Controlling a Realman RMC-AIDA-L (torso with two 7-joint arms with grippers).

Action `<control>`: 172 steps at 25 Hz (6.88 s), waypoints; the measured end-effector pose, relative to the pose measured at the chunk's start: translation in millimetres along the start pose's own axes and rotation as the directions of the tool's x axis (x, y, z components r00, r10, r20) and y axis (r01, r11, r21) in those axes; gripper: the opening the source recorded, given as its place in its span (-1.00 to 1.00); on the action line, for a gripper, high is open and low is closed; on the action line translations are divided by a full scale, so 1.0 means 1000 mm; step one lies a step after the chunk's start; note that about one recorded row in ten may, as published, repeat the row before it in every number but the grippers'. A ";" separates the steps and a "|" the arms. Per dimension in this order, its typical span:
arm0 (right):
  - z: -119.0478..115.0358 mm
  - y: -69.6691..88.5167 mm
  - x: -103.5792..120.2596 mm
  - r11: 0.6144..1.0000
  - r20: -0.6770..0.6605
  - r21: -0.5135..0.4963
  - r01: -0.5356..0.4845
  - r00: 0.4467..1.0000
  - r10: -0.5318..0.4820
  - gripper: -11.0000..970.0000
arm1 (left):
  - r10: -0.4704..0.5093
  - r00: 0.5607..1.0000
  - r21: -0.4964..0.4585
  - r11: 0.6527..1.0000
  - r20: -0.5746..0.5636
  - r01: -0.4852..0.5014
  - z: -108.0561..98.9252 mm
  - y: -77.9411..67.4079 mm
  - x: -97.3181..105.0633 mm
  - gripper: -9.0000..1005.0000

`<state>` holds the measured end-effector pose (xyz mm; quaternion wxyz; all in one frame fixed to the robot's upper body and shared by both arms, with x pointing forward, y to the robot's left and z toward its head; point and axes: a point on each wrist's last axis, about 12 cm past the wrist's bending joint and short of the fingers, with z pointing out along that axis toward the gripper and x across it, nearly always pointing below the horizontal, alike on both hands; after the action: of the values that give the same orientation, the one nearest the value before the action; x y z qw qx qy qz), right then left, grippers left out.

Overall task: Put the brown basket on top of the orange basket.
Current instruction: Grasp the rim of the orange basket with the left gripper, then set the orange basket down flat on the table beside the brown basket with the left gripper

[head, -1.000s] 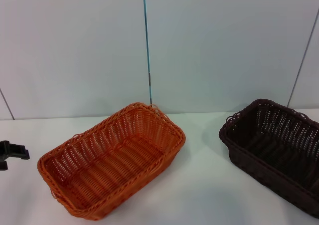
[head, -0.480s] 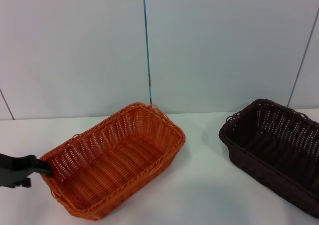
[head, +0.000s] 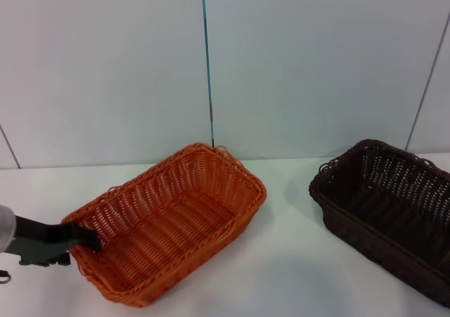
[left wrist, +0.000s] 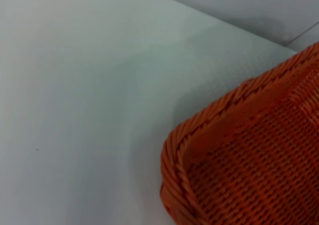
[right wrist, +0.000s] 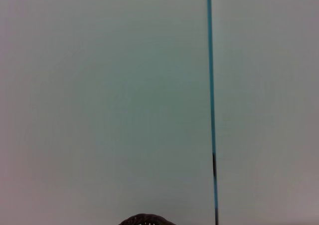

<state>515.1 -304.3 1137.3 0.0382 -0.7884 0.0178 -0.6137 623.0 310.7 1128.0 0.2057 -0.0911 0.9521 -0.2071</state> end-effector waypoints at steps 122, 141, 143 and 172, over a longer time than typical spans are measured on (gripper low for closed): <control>0.012 -0.001 0.000 1.000 0.007 0.005 0.001 1.000 -0.001 0.89 | 0.203 0.978 0.008 0.979 -0.046 -0.203 -0.021 -0.041 -0.060 -0.72; 0.010 -0.007 0.004 0.999 0.021 0.038 0.009 1.000 -0.010 0.89 | 0.237 0.970 0.072 0.968 0.059 -0.241 0.012 -0.048 -0.058 -0.72; 0.010 -0.007 0.004 0.999 0.021 0.038 0.009 1.000 -0.010 0.89 | 0.229 0.972 0.077 0.969 0.061 -0.233 0.015 -0.046 -0.056 -0.72; 0.010 -0.005 0.007 0.999 0.019 0.037 0.022 1.000 -0.023 0.89 | 0.196 0.979 0.127 0.971 0.059 -0.202 0.054 -0.066 -0.021 -0.71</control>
<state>526.0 -299.2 1142.2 0.0460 -0.7936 -0.0025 -0.6067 671.1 238.2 1119.4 0.2527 0.0139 0.9356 -0.2461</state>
